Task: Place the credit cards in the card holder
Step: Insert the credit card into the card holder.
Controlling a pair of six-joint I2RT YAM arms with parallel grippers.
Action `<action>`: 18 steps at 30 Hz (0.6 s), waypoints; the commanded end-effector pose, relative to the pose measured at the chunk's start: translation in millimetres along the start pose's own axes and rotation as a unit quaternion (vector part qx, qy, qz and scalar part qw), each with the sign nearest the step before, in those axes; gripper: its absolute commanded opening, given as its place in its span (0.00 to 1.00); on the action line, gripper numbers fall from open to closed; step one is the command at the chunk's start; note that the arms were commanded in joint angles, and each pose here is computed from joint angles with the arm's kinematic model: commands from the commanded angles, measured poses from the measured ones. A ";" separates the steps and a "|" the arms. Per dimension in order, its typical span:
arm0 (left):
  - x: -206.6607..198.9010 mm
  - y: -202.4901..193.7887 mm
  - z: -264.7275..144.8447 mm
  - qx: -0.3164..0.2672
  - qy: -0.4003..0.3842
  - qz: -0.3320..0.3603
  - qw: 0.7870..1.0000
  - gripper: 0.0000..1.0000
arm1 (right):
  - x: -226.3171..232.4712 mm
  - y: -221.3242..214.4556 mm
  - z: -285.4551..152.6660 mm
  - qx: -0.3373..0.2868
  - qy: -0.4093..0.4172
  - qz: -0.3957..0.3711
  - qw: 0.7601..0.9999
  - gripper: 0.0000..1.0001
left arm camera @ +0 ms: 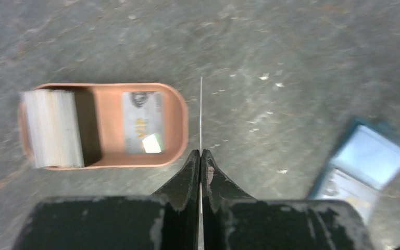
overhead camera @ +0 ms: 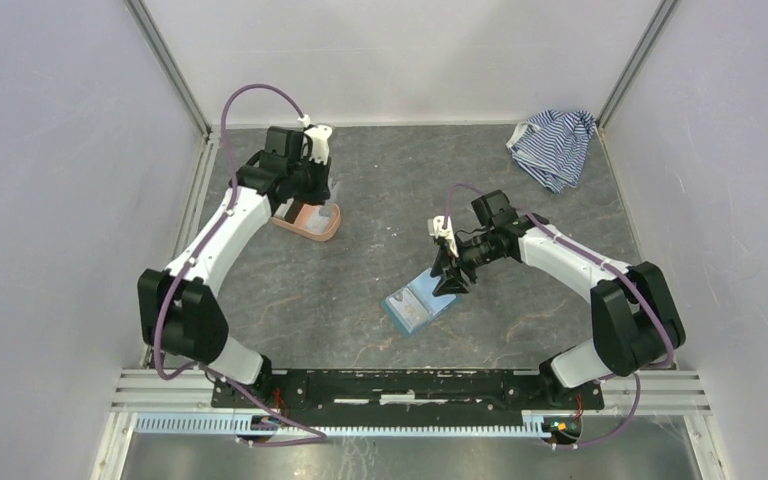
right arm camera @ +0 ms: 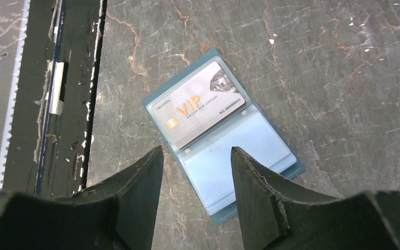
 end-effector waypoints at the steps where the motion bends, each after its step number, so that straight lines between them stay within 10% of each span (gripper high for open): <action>1: -31.9 -4.5 -17.8 -0.084 -0.140 -0.068 0.984 0.02 | -2.3 16.4 -10.9 -0.006 -0.031 -0.050 0.998 0.57; 18: -151.2 -109.9 -44.3 -0.194 -0.413 -0.298 0.838 0.02 | -11.4 0.5 -37.0 -0.046 -0.095 -0.001 0.994 0.58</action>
Point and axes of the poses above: each gripper's point midway between its finger pads, its own z axis out along the fingers, its own x axis along the line the jaws close on, y = z × x, the point moved 9 cm from there along -z, back along the fingers, and after that the axes turned 2 degrees about -z, right-handed, at the moved point
